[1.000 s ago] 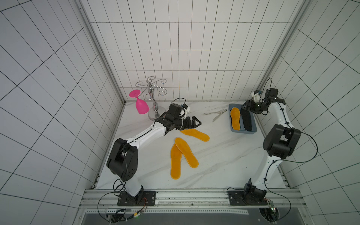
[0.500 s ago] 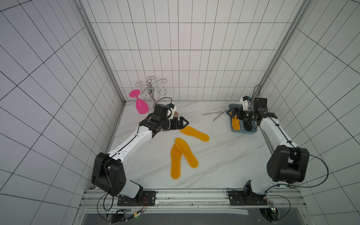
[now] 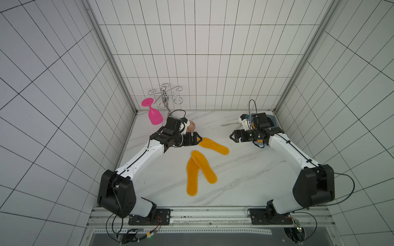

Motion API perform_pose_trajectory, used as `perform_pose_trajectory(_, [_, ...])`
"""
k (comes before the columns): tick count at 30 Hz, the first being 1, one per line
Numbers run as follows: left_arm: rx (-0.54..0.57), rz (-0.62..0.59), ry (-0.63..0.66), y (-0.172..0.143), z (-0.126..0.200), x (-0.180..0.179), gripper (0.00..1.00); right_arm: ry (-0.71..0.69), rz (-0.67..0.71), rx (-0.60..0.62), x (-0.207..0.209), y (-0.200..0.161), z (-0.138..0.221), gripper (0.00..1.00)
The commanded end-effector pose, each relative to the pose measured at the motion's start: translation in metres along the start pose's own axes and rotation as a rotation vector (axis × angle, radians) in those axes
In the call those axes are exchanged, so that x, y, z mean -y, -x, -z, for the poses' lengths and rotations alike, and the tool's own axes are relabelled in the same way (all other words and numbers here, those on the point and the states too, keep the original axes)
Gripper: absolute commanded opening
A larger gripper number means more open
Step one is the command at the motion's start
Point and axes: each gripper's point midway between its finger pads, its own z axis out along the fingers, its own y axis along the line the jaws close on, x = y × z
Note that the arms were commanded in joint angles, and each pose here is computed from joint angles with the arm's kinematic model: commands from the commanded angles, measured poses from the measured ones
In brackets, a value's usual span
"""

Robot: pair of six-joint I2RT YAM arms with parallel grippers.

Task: Put the insoles into the storage box
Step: Pick up the insole from the center of the board.

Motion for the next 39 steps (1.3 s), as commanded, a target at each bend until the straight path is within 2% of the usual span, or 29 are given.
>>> perform_pose_trajectory(1, [0.010, -0.014, 0.020, -0.003, 0.007, -0.003, 0.99, -0.032, 0.064, -0.083, -0.009, -0.012, -0.014, 0.88])
perform_pose_trajectory(7, [0.008, -0.006, 0.030, -0.009, 0.009, -0.007, 0.99, -0.029, 0.183, -0.174, -0.032, -0.014, -0.057, 0.73])
perform_pose_trajectory(11, [0.013, -0.004, 0.034, -0.011, 0.011, -0.008, 0.99, -0.037, 0.239, -0.228, -0.033, -0.011, -0.085, 0.63])
perform_pose_trajectory(17, [0.019, 0.002, 0.038, -0.015, 0.014, -0.010, 0.99, -0.066, 0.290, -0.301, -0.024, -0.006, -0.123, 0.54])
perform_pose_trajectory(25, [0.018, 0.005, 0.037, -0.019, 0.016, -0.011, 0.99, -0.064, 0.309, -0.399, -0.013, -0.015, -0.158, 0.51])
perform_pose_trajectory(34, [0.017, 0.009, 0.034, -0.019, 0.014, -0.011, 0.99, -0.034, 0.308, -0.454, -0.014, -0.026, -0.184, 0.46])
perform_pose_trajectory(37, [0.013, 0.014, 0.025, -0.019, 0.012, -0.010, 0.99, -0.030, 0.306, -0.489, -0.013, -0.034, -0.193, 0.40])
perform_pose_trajectory(39, [0.012, 0.016, 0.023, -0.019, 0.012, -0.010, 0.99, -0.049, 0.326, -0.518, -0.010, -0.040, -0.197, 0.33])
